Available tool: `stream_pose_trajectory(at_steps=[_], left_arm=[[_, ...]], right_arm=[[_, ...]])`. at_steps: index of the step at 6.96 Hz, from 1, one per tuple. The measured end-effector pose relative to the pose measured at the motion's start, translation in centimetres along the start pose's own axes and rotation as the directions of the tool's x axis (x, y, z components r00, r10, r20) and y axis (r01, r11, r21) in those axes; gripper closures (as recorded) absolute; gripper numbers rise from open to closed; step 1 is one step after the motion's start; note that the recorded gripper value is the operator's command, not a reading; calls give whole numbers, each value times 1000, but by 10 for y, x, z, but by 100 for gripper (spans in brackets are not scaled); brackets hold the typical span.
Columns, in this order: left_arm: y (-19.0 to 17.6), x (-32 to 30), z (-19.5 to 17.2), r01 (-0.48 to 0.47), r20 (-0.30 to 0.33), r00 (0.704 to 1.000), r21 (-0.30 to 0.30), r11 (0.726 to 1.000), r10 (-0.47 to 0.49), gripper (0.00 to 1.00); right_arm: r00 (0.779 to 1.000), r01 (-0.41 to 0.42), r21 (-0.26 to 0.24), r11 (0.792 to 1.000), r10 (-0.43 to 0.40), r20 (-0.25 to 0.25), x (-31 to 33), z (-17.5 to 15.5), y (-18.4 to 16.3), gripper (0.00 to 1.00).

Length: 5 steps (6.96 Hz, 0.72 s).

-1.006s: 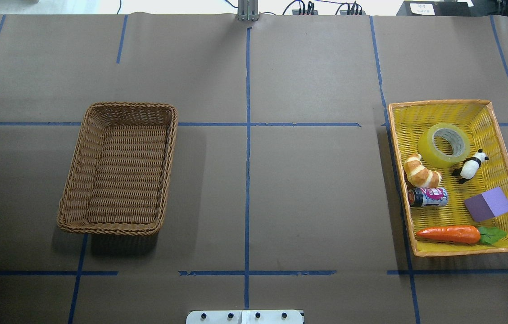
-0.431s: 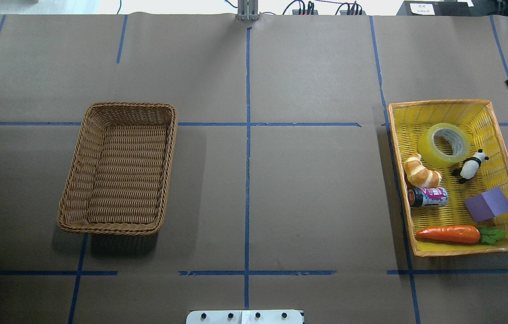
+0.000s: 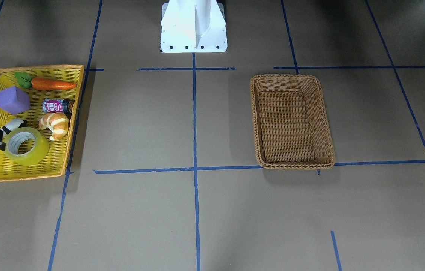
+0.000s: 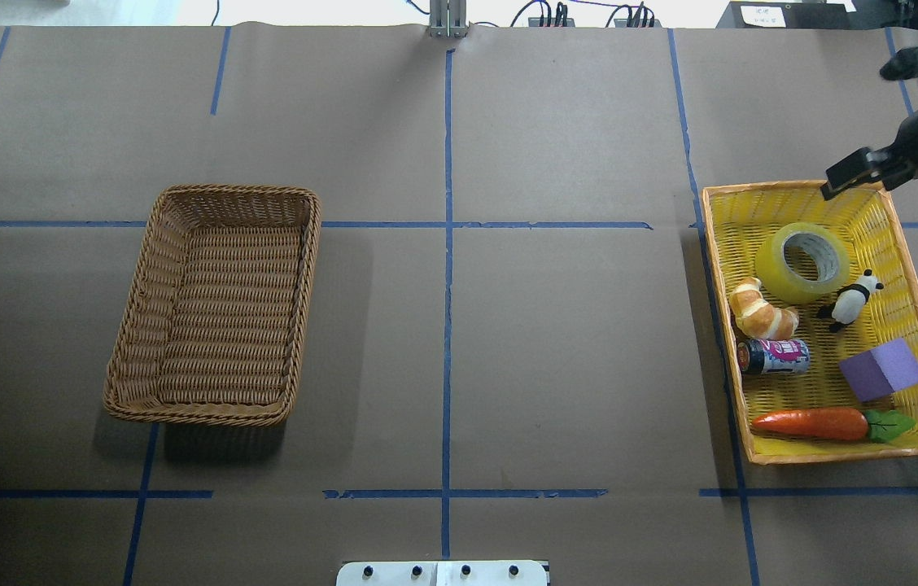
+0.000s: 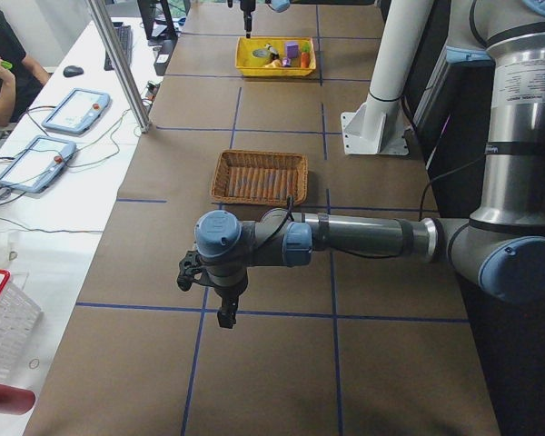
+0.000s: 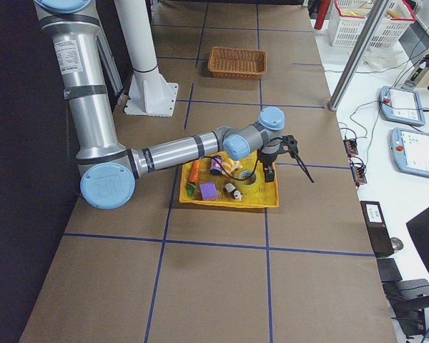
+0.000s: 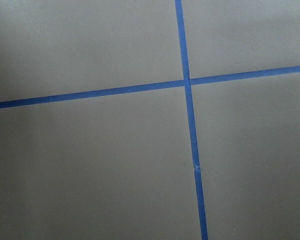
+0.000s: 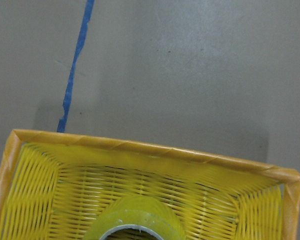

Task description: Move tape to another basket

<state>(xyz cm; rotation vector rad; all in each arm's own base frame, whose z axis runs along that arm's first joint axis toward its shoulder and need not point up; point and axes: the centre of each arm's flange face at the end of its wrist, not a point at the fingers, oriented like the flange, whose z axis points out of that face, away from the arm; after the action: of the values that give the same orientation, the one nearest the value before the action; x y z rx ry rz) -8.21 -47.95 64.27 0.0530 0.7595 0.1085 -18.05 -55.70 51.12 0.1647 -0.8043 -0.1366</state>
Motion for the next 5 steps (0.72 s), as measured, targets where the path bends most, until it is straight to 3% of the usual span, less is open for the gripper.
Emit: stream_pose_trajectory(at_steps=[5], left_arm=[[0, 0, 0, 0, -1, 1000, 0, 1000, 0, 0]], right_arm=[[1000, 19, -74, 997, -20, -18, -4, 59, 20, 0]])
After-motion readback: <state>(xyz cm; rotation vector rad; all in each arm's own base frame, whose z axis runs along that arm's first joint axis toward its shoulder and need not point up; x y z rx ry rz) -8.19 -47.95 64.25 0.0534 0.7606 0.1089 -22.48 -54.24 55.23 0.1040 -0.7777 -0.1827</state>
